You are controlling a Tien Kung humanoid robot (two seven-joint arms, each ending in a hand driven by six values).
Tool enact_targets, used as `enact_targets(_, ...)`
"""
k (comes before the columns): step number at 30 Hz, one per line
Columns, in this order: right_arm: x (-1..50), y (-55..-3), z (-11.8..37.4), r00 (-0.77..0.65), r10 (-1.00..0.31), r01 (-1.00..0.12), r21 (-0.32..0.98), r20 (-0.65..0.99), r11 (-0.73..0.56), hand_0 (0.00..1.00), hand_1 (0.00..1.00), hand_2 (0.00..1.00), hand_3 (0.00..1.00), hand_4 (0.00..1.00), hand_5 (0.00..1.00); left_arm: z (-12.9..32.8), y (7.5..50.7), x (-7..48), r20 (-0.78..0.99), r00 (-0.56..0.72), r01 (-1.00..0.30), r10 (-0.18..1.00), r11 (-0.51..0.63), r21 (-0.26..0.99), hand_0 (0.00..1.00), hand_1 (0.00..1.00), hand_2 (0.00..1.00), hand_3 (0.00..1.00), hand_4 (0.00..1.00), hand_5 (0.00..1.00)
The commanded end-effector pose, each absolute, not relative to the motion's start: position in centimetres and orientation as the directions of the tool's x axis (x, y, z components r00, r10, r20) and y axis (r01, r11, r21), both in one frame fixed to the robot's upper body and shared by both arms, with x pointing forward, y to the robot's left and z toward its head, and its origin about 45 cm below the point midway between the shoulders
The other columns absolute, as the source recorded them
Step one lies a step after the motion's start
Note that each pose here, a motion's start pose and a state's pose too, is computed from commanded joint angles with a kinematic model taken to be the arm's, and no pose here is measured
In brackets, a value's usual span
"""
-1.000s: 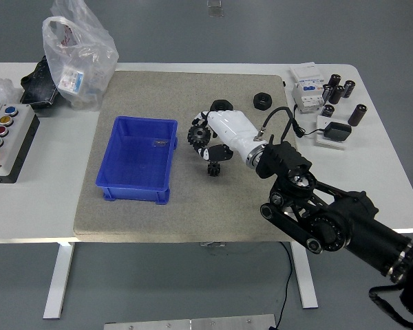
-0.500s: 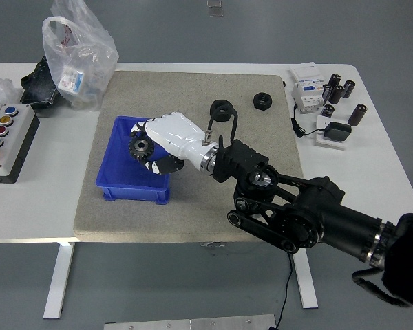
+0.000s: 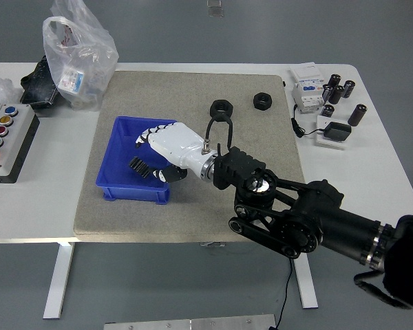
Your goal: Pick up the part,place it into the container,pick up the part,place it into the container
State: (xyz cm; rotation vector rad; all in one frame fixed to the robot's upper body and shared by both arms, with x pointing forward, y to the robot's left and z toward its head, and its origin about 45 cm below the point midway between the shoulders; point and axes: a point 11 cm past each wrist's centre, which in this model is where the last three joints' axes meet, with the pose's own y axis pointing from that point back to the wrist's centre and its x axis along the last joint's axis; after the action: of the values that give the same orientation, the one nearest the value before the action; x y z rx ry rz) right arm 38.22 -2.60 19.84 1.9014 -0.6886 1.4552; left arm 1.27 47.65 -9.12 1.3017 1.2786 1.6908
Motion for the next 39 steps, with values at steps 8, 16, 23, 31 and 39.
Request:
enact_targets(8, 38.6, -4.3, 21.6, 0.243, -0.190, -0.797, 0.084, 0.951, -0.598, 0.657, 0.817, 0.858, 0.845, 0.612, 0.161, -9.1, 47.7, 1.4, 0.325, -0.297, 0.064, 0.898, -0.321, 0.945, 0.667, 0.664, 0.667, 0.812, 0.667, 0.181)
enact_targets(16, 40.6, -13.8, 18.1, 0.279, -0.272, -0.920, 0.175, 0.921, -0.351, 0.529, 0.753, 0.807, 0.818, 0.636, 0.174, -9.3, 47.3, 0.4, 0.326, -0.299, 0.087, 0.897, -0.315, 0.945, 0.667, 0.664, 0.666, 0.812, 0.667, 0.181)
enact_targets(23, 38.5, -14.1, 14.6, 0.362, -0.278, -0.903, 0.260, 0.890, -0.342, 0.499, 0.747, 0.806, 0.813, 0.639, 0.175, -9.4, 47.2, -0.1, 0.325, -0.298, 0.084, 0.898, -0.314, 0.946, 0.667, 0.664, 0.666, 0.812, 0.667, 0.181)
enact_targets(31, 37.8, -13.5, 13.9, 0.392, -0.262, -0.889, 0.290, 0.882, -0.354, 0.484, 0.743, 0.804, 0.807, 0.646, 0.179, -9.4, 47.1, -0.1, 0.324, -0.294, 0.088, 0.899, -0.313, 0.946, 0.667, 0.664, 0.666, 0.812, 0.667, 0.181)
enact_targets(39, 37.8, -13.4, 13.1, 0.391, -0.225, -0.888, 0.301, 0.892, -0.349, 0.401, 0.588, 0.526, 0.625, 0.341, 0.141, -9.5, 47.0, 0.1, 0.322, -0.291, 0.084, 0.901, -0.311, 0.947, 0.666, 0.664, 0.666, 0.813, 0.667, 0.181)
